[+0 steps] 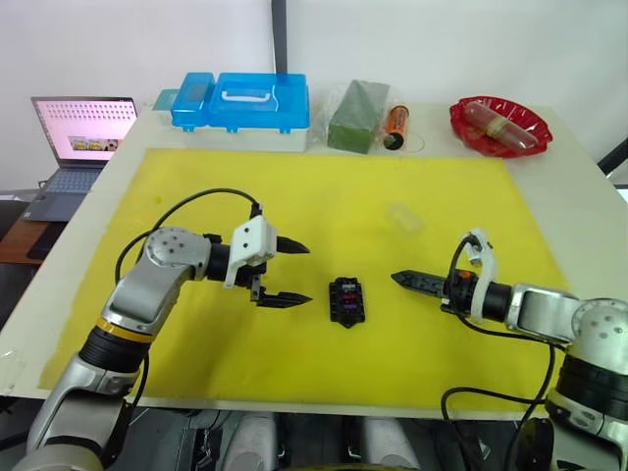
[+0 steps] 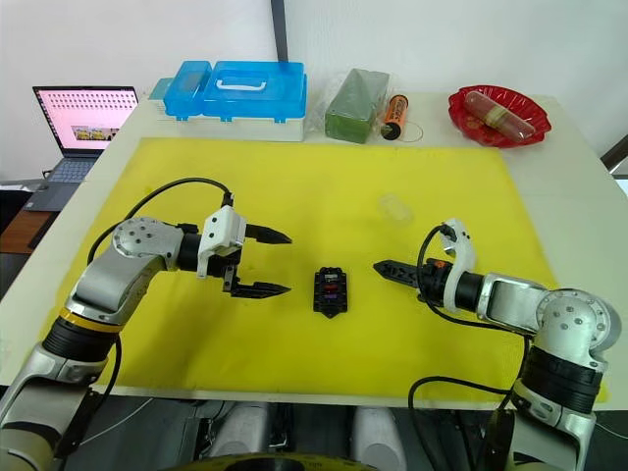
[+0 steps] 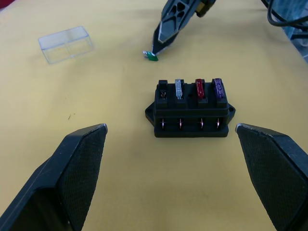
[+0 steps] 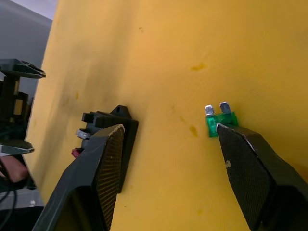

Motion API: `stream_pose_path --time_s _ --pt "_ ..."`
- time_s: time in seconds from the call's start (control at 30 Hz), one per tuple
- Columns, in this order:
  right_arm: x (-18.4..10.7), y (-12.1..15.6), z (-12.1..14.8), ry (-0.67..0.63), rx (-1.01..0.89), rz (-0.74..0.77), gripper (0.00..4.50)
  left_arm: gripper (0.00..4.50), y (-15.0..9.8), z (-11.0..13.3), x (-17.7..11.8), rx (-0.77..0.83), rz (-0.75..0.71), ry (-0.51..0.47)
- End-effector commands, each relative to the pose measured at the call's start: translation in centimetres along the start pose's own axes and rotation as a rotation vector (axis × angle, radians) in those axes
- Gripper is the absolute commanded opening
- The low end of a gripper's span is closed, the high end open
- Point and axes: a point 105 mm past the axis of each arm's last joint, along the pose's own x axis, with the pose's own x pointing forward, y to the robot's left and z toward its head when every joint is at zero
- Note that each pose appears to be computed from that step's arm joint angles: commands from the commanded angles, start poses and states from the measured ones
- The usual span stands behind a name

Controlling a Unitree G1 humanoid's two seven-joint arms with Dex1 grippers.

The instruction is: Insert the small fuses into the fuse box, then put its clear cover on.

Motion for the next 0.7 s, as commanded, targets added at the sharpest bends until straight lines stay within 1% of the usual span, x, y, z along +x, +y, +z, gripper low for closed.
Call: stream_pose_path --time_s 0.03,0.2,0.43,0.7 --pt "-0.3 0.0 0.4 -0.028 0.038 0.007 3.20 4.50 0.0 1.0 -0.1 0.053 0.007 -0.022" --pt "-0.7 -0.3 0.5 -0.045 0.063 -0.011 3.20 4.50 0.0 1.1 0.0 0.058 0.007 -0.026" --pt "-1.9 1.7 2.0 -0.128 0.057 0.091 3.20 4.50 0.0 1.1 0.1 0.061 0.004 -0.028" --pt "-2.0 1.5 0.2 -0.090 0.116 0.051 3.20 4.50 0.0 1.0 0.2 0.066 0.000 -0.029"
